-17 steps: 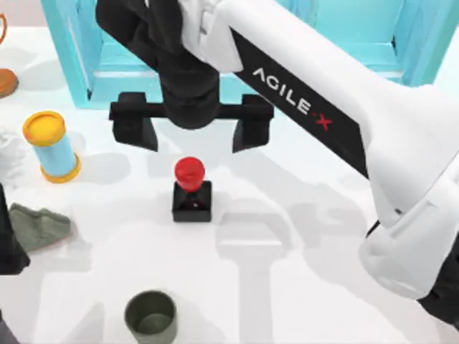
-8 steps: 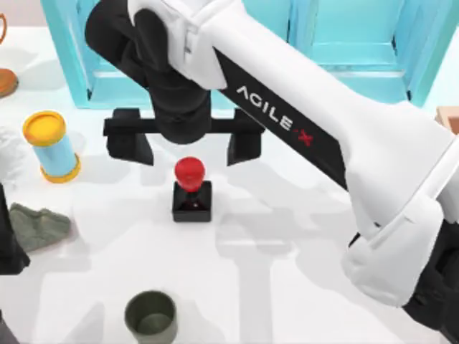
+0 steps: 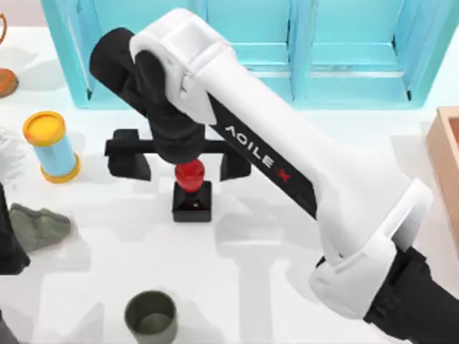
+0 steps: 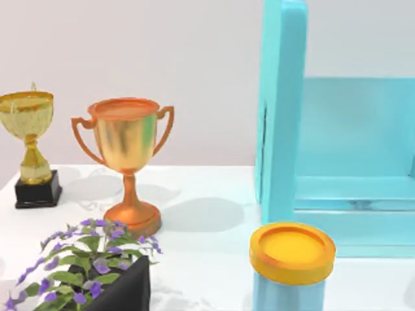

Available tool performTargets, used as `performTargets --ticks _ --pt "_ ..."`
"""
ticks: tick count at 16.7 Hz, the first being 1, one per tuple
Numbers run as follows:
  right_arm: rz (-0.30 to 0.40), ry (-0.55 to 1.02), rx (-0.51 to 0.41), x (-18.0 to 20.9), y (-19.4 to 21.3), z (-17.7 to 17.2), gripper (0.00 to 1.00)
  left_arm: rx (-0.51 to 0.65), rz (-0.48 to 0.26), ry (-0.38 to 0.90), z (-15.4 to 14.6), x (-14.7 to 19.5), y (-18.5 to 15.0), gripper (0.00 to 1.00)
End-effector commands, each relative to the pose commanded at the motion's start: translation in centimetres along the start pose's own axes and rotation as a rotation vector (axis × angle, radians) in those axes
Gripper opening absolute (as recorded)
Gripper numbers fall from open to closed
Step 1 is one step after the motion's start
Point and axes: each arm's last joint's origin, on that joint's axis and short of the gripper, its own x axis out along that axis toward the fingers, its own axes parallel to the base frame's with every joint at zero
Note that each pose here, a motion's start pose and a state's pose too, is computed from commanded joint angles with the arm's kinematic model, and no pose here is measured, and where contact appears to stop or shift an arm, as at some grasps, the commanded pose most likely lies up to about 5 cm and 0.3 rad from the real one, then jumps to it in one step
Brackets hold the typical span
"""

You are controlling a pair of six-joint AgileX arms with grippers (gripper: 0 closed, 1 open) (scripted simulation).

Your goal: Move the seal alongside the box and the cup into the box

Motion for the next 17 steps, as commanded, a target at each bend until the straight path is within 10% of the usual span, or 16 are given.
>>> performTargets --ticks 9,17 --pt "-0.005 0.004 -0.001 2.8 -0.4 -0.2 1.00 0.000 0.000 0.000 0.0 0.0 0.0 1.00" --pt "-0.005 0.004 -0.001 2.8 -0.4 -0.2 0.40 0.000 0.000 0.000 0.0 0.0 0.0 1.00"
